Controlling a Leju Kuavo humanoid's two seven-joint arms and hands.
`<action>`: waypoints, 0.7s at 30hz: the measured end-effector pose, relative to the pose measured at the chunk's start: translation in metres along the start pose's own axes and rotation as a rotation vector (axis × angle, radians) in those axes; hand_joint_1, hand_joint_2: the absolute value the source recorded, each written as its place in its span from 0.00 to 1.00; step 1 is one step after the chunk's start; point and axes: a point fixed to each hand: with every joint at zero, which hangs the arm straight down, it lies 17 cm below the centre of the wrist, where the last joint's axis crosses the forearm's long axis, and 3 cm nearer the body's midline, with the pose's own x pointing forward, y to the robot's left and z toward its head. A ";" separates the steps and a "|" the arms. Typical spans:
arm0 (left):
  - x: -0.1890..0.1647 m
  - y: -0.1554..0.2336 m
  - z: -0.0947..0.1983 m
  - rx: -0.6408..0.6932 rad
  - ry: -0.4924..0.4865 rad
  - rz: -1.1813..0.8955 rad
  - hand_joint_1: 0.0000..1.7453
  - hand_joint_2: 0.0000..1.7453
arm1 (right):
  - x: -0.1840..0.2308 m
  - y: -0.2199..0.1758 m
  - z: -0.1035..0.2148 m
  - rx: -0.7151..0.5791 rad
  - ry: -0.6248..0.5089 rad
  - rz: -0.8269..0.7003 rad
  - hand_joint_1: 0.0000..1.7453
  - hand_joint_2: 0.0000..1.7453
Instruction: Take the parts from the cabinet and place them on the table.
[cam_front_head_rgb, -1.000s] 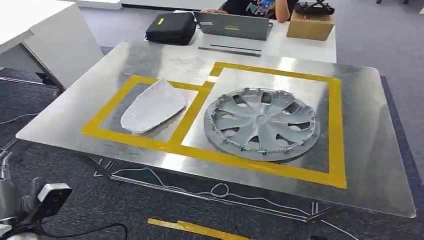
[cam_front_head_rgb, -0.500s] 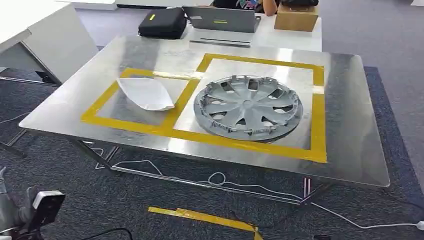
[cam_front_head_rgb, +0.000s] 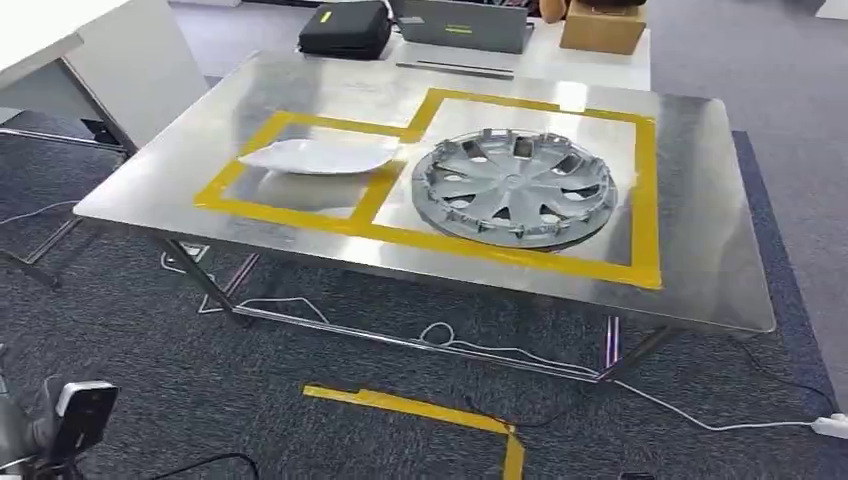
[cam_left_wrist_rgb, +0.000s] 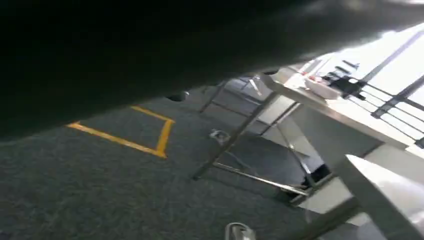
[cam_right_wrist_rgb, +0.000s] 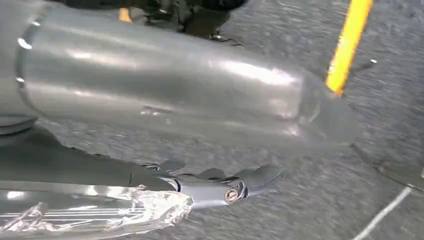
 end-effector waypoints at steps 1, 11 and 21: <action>-0.009 0.001 0.002 0.005 0.018 -0.005 0.00 0.00 | 0.000 0.001 0.000 0.003 0.003 0.001 0.00 0.00; -0.165 -0.026 0.089 -0.132 0.470 -0.203 0.00 0.00 | -0.006 0.006 -0.001 0.026 0.048 0.028 0.00 0.00; -0.221 -0.077 0.232 -0.460 0.829 -0.235 0.00 0.00 | -0.022 0.010 0.004 0.052 0.114 0.074 0.00 0.00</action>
